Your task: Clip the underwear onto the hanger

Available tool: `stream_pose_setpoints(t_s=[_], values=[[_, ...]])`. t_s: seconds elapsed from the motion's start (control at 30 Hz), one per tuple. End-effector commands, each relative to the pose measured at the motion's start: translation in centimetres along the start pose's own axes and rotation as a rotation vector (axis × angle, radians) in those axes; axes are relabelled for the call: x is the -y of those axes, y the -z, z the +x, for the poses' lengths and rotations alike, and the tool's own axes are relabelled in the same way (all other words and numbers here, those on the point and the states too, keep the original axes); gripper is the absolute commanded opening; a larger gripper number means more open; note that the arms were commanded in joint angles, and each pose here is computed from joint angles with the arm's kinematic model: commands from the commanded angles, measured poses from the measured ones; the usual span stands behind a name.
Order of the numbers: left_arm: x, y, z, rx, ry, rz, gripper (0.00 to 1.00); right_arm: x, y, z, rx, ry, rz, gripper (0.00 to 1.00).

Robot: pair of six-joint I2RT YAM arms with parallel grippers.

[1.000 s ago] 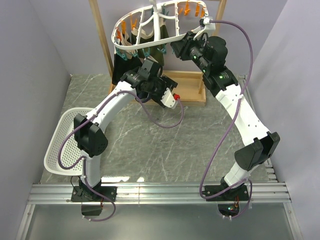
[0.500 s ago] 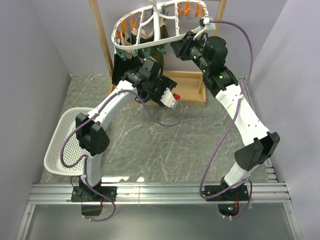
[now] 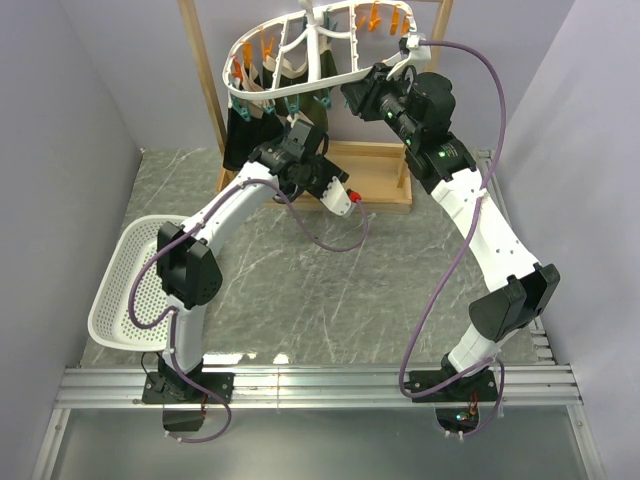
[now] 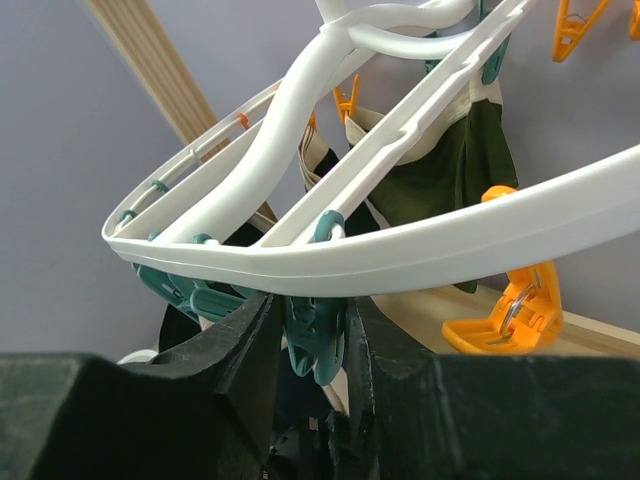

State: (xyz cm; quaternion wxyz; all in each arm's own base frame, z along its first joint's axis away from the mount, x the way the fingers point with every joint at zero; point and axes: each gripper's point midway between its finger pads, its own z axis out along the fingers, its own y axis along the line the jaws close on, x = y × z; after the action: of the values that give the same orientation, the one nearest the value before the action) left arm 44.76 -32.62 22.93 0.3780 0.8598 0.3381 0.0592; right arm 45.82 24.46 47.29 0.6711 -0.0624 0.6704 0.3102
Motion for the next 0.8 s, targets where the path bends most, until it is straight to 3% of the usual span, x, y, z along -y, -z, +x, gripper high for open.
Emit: stream_pose_setpoints(t_s=[0.0, 0.07, 0.1, 0.2, 0.5, 0.77], values=[[-2.0, 0.6, 0.0, 0.015, -0.021, -0.072, 0.41, -0.4, 0.2, -3.1, 0.104, 0.017, -0.016, 0.0], [-2.5, 1.1, -0.6, 0.043, -0.004, -0.082, 0.28, -0.5, 0.1, -3.2, 0.104, 0.018, -0.019, 0.0], [-2.5, 1.2, -0.6, 0.05, 0.007, -0.082, 0.15, -0.5, 0.1, -3.2, 0.106, 0.018, -0.02, 0.0], [-2.9, 2.1, -1.7, 0.108, 0.053, -0.094, 0.0, -0.5, 0.1, -3.2, 0.105, 0.018, -0.018, 0.0], [-3.7, 6.4, -6.3, 0.307, 0.338, -0.127, 0.0, -0.4, 0.2, -3.1, 0.104, 0.018, -0.014, 0.0], [-6.6, 10.5, -7.7, 0.41, 0.561, -0.256, 0.0, -0.4, 0.2, -3.2, 0.108, 0.013, -0.013, 0.0]])
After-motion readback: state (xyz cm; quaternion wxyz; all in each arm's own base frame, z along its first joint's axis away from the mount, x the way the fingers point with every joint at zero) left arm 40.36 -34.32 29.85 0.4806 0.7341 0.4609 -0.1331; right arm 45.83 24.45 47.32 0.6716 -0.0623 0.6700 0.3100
